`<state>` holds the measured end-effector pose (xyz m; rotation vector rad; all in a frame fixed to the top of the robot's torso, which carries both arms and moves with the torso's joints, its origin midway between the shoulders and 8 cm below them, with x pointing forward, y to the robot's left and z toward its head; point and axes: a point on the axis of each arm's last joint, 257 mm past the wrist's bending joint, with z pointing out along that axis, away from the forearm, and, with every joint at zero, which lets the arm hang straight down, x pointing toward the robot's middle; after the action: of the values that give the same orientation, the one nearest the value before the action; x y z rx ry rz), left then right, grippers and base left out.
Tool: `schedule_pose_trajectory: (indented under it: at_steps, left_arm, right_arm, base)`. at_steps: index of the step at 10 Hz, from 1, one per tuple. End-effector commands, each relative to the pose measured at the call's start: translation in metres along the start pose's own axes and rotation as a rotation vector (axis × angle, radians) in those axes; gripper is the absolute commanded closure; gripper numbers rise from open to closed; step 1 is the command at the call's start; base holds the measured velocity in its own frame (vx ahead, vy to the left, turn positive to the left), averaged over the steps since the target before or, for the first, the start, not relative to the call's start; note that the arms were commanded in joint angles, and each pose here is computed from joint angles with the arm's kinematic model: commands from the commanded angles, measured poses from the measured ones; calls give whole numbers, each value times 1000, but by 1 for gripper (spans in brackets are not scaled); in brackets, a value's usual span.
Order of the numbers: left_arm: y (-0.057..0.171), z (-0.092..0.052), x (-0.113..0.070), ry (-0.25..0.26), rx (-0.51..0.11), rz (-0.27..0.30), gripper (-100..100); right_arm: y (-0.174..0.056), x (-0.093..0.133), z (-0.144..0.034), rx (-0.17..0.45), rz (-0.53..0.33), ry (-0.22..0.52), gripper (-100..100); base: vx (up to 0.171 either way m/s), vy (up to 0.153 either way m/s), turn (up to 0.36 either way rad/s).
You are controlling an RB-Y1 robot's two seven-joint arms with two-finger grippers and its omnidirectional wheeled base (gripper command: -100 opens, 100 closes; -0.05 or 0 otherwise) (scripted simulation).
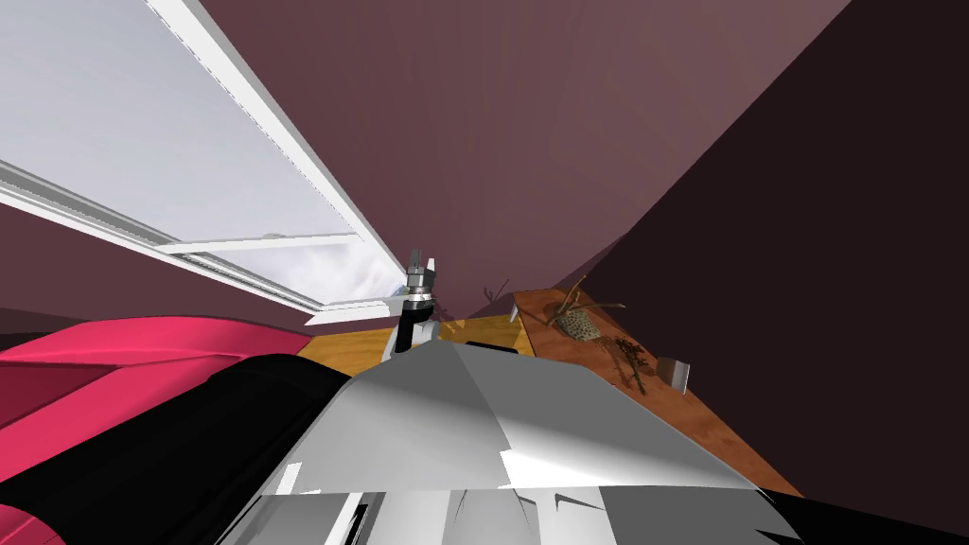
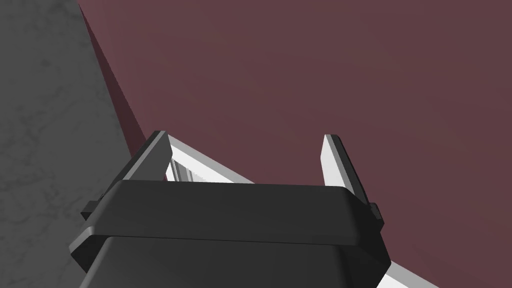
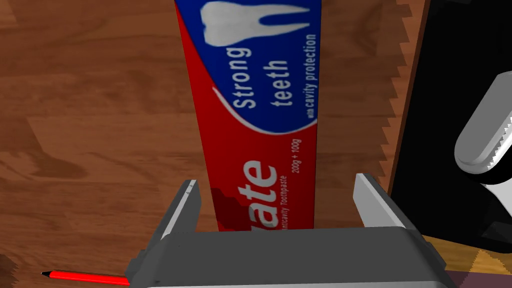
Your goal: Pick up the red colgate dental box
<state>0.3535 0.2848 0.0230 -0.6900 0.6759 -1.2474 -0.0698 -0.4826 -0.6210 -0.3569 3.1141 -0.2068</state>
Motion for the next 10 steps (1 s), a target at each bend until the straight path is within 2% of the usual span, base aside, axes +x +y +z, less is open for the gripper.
schedule_pose_trajectory:
  at_steps: [1,5,6,7,10]
  left_arm:
    - [0,0,0,0,0,0,0]
    - [0,0,0,0,0,0,0]
    - [0,0,0,0,0,0,0]
    - [0,0,0,0,0,0,0]
    - [0,0,0,0,0,0,0]
  right_arm:
    - [0,0,0,0,0,0,100]
    - [-1,0,0,1,-2,0,100]
    - [-1,0,0,1,-2,0,0]
    - [-10,3,-7,0,-8,0,100]
    - [-25,9,-18,1,-21,0,100]
  base:
    - [-2,-9,2]
    - [0,0,0]
    - [0,0,0]
    - [23,40,-91]
    - [37,75,-54]
